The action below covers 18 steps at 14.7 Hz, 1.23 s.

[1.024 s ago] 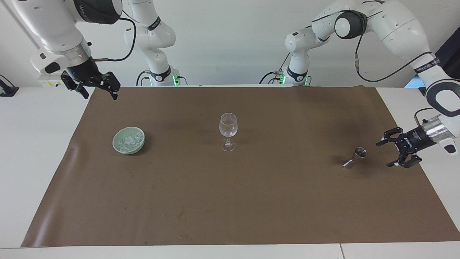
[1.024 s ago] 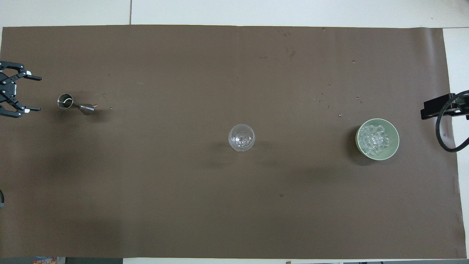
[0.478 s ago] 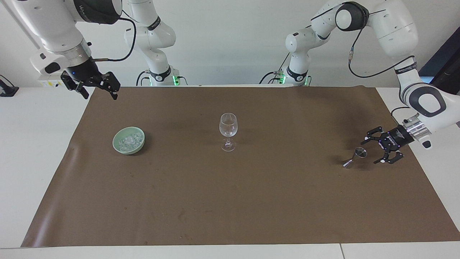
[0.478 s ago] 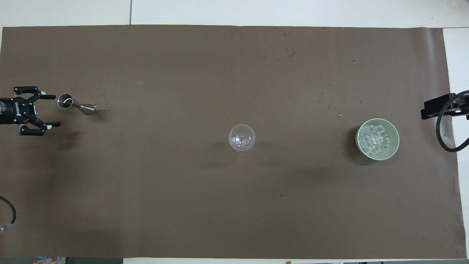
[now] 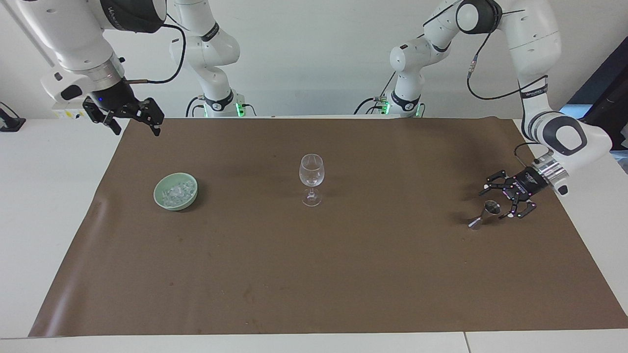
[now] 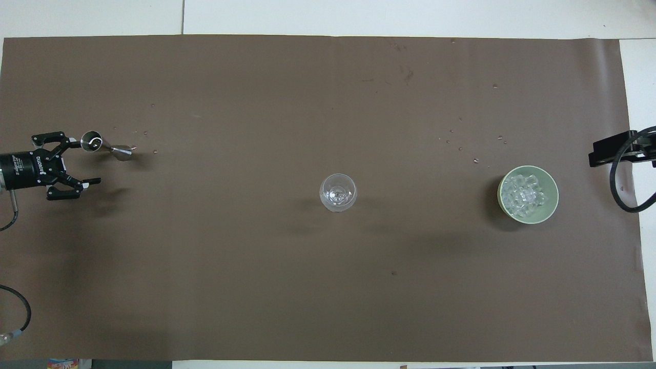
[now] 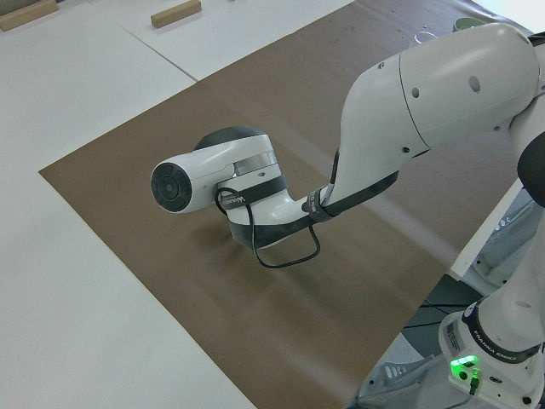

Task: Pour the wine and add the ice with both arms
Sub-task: 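Lower the open left gripper around the small silver jigger, then close the left gripper on the silver jigger and lift it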

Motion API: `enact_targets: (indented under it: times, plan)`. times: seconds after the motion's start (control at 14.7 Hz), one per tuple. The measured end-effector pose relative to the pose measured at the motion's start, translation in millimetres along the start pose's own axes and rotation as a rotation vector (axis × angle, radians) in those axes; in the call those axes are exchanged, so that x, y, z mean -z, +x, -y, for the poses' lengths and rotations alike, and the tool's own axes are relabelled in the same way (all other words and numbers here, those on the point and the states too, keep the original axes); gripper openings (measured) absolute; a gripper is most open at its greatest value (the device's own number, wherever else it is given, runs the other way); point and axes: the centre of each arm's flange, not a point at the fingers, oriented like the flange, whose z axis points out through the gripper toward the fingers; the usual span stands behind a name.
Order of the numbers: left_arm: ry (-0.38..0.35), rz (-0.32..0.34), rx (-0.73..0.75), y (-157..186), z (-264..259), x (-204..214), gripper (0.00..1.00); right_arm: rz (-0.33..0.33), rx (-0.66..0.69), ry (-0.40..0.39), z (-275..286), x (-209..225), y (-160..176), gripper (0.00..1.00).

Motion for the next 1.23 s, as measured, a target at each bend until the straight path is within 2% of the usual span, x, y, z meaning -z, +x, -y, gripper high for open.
enact_targets:
  times: [0.2, 0.41, 0.75, 1.02, 1.23]
  plan:
    - [0.000, 0.004, -0.025, -8, 0, -6, 1.00, 0.000, 0.000, 0.000, 0, 0, 0, 1.00]
    - [-0.044, 0.038, -0.003, -17, -2, -23, 1.00, 0.000, 0.000, 0.000, 0, 0, 0, 1.00]
    - [-0.088, 0.086, 0.069, 1, 4, -32, 1.00, 0.000, 0.000, 0.000, 0, 0, 0, 1.00]
    - [-0.138, 0.137, 0.066, 20, 10, -33, 1.00, 0.000, 0.000, 0.000, 0, 0, 0, 1.00]
    - [-0.148, 0.160, 0.069, 21, 12, -37, 1.00, 0.000, 0.000, 0.000, 0, 0, 0, 1.00]
